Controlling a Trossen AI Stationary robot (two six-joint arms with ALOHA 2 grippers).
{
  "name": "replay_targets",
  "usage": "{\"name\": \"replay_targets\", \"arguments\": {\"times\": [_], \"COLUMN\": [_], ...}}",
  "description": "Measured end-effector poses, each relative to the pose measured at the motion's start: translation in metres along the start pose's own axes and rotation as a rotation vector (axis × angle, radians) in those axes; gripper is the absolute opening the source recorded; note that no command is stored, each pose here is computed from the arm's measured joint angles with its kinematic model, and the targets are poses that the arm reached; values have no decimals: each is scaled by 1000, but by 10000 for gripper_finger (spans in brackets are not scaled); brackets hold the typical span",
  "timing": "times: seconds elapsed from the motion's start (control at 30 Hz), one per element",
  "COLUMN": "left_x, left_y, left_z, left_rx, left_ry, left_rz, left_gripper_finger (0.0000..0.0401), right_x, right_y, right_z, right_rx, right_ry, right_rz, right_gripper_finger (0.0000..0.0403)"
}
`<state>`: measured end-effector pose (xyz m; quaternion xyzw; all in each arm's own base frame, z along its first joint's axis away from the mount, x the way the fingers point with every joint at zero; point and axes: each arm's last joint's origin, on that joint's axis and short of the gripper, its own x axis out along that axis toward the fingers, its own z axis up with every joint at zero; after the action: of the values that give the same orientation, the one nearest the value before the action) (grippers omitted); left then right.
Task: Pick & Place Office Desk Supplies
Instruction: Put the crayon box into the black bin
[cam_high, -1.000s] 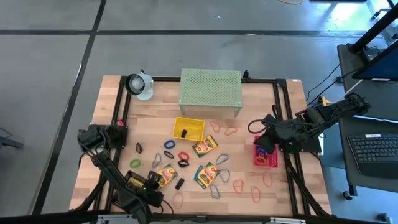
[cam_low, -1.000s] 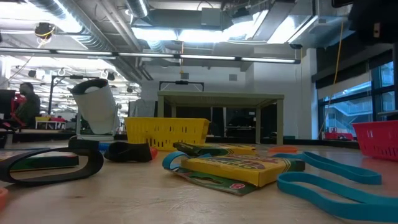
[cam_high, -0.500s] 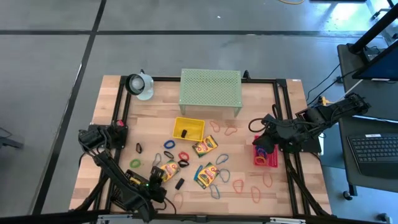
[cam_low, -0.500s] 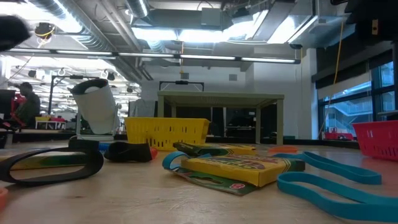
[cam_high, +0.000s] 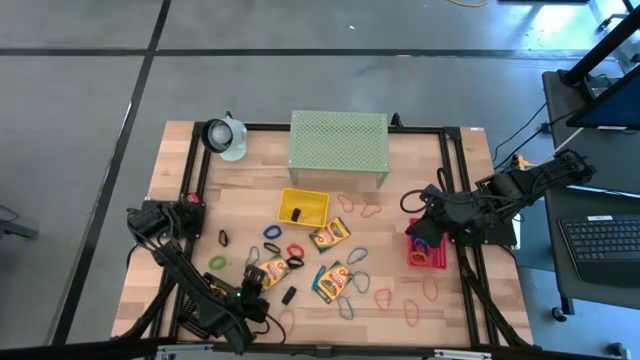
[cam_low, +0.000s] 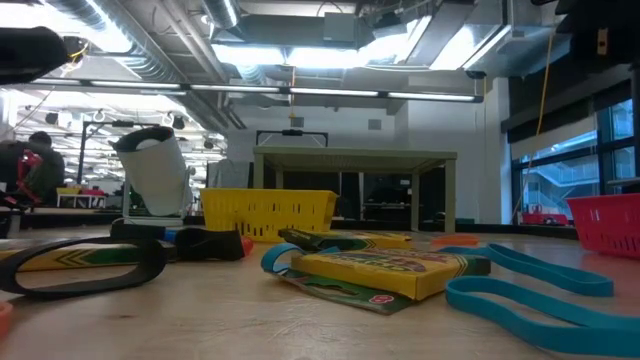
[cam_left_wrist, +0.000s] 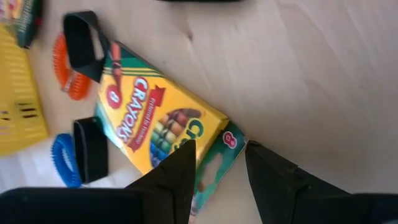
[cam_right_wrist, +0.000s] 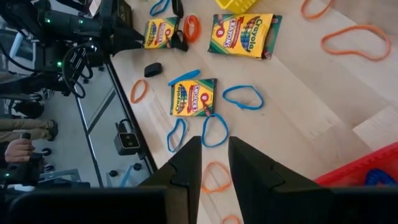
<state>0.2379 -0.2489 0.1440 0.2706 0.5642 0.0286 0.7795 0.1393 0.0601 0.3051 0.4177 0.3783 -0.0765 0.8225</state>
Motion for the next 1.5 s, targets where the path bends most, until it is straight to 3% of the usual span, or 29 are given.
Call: {"name": "replay_targets", "arguments": {"times": [0.33,0.43,0.57,0.63,1.0,1.5], "left_x": [19,22,27,28,18,-42], "left_y": [12,15,20,22,31,62], "left_z": [9,11,13,14,28,68], "left_rx": [-73,-89,-103,-106,-105,-173], "left_ry": [76,96,115,116,149,138], "left_rz": [-54,-87,-112,-117,-143,-197], "left_gripper_finger": [128,93,18,8,2,1], "right_x": [0,0,-1,-1,-2,-2], "right_y": [3,4,5,6,12,11], "right_z": [-1,-2,-4,-5,-7,-6], "right_rx": [-4,-12,-15,-19,-31,-59], "right_ry": [4,10,20,21,-22,-55], "right_rz": [32,39,45,55,87,74], "right_gripper_finger": [82,82,82,82,82,82]}}
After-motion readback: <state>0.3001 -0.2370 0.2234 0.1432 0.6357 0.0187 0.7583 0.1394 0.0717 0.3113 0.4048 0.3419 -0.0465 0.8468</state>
